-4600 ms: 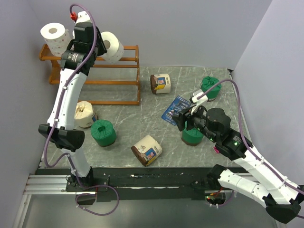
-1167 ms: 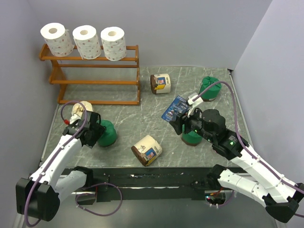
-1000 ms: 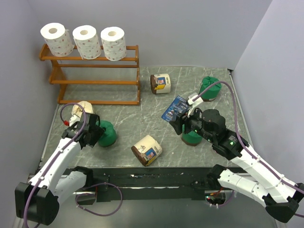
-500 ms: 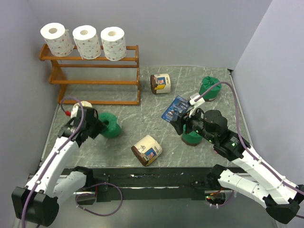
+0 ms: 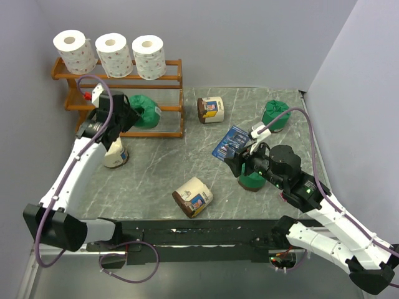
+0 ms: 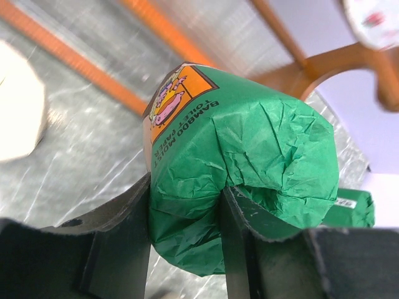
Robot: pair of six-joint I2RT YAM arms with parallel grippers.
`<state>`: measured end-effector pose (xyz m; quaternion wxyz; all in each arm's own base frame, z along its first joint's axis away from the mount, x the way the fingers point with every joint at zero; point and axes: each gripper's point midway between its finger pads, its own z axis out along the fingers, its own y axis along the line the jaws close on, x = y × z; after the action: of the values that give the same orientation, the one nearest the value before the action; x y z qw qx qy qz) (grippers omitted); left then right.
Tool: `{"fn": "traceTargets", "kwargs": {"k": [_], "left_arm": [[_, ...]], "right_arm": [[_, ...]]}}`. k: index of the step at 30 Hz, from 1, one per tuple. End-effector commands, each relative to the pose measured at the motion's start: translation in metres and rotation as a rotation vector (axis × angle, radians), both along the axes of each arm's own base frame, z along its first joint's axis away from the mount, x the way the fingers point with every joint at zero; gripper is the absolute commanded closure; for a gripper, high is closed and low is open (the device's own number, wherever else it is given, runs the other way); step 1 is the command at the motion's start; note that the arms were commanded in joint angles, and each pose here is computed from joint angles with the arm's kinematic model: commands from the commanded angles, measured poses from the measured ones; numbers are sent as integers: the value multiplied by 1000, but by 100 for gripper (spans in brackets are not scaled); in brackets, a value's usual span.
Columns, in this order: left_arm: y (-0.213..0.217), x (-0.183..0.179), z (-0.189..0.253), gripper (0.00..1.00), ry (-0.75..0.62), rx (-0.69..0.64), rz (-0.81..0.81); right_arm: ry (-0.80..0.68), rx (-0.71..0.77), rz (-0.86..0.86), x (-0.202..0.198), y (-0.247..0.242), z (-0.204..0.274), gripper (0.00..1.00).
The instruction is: Place and organize the paper towels onto the shelf
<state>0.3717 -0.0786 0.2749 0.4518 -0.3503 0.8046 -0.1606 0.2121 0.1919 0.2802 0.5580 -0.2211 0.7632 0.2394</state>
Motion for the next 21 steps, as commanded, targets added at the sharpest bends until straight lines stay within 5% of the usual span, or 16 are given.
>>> {"fn": "traceTargets", "kwargs": {"k": [1,21], "left_arm": [[-4,32,52,57,-166,-13,4],[-15,98,40,53,-162,-5,35]], "right_arm": [[-61,25,-19,5,-1,17,30],[-122,30,-38,7,-8,34,30]]}}
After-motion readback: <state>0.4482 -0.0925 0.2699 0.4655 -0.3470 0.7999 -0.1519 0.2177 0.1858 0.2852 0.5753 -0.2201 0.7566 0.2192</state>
